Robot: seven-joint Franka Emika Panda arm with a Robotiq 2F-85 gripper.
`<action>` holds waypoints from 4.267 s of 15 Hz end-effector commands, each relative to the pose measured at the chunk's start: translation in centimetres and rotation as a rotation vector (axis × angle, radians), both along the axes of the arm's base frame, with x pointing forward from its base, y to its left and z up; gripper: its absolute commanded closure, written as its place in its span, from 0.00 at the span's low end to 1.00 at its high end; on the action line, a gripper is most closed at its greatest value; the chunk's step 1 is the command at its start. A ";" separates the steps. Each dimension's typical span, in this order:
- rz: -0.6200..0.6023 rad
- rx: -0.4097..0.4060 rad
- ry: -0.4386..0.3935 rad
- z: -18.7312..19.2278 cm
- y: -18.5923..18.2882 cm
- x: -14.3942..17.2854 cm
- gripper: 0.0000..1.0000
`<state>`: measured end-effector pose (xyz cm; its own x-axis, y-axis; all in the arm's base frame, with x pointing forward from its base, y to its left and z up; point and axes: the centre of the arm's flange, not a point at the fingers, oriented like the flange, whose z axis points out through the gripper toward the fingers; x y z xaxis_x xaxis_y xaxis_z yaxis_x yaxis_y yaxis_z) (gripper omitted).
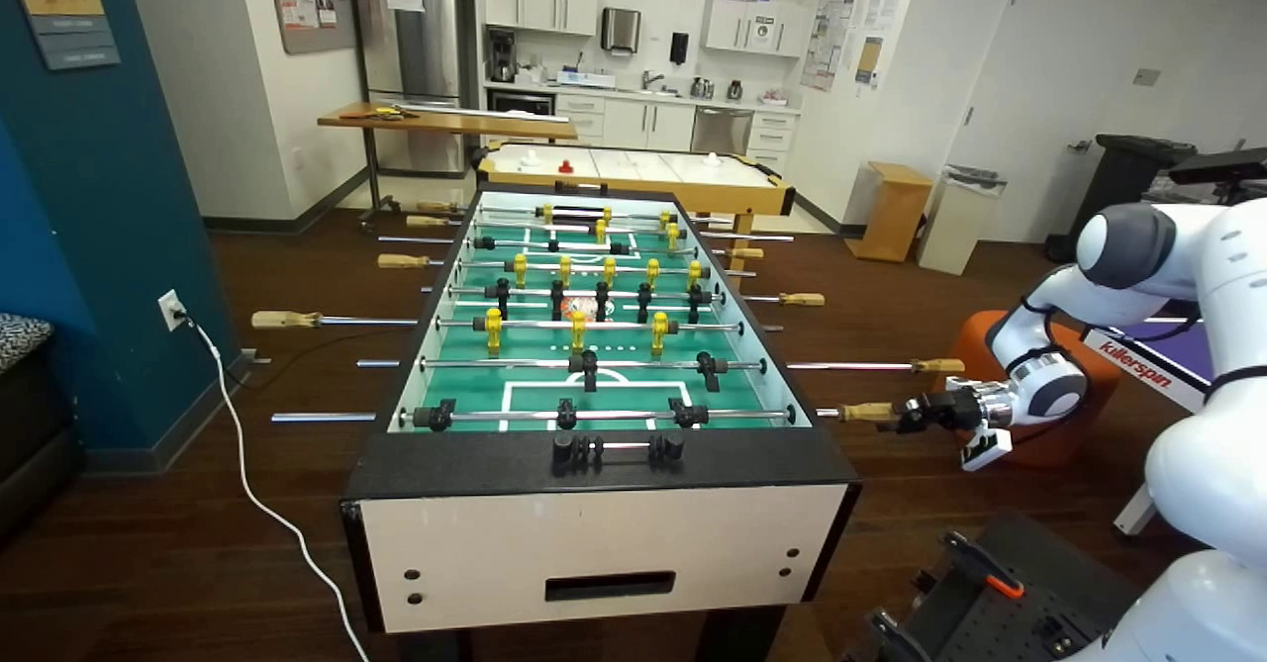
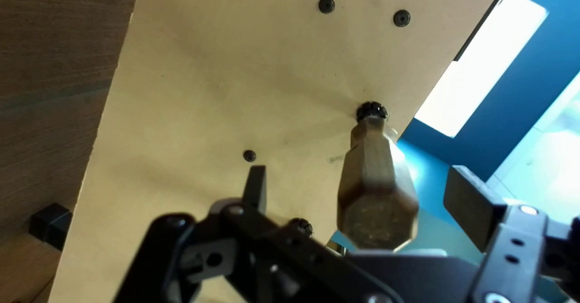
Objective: Twist the first handle to the right
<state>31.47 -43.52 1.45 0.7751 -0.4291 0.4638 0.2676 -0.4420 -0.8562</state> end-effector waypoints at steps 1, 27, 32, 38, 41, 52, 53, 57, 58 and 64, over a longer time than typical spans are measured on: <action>-0.024 0.046 0.016 1.4 1.7 0.6 0.00; 0.048 0.184 0.155 0.3 -0.2 1.3 0.00; 0.057 0.209 0.113 0.1 -0.1 1.1 0.00; 0.061 0.227 0.077 -0.1 -0.2 1.1 0.00; 0.055 0.228 0.066 -0.1 -0.2 1.1 0.00; 0.060 0.213 0.031 -0.5 0.2 1.4 0.51; 0.060 0.214 0.030 -0.5 0.2 1.4 0.58; 0.055 0.227 0.034 -0.8 0.3 1.2 0.85; 0.052 0.233 0.037 -0.7 0.2 1.2 0.85; 0.032 0.257 0.056 -0.1 -0.2 0.8 0.35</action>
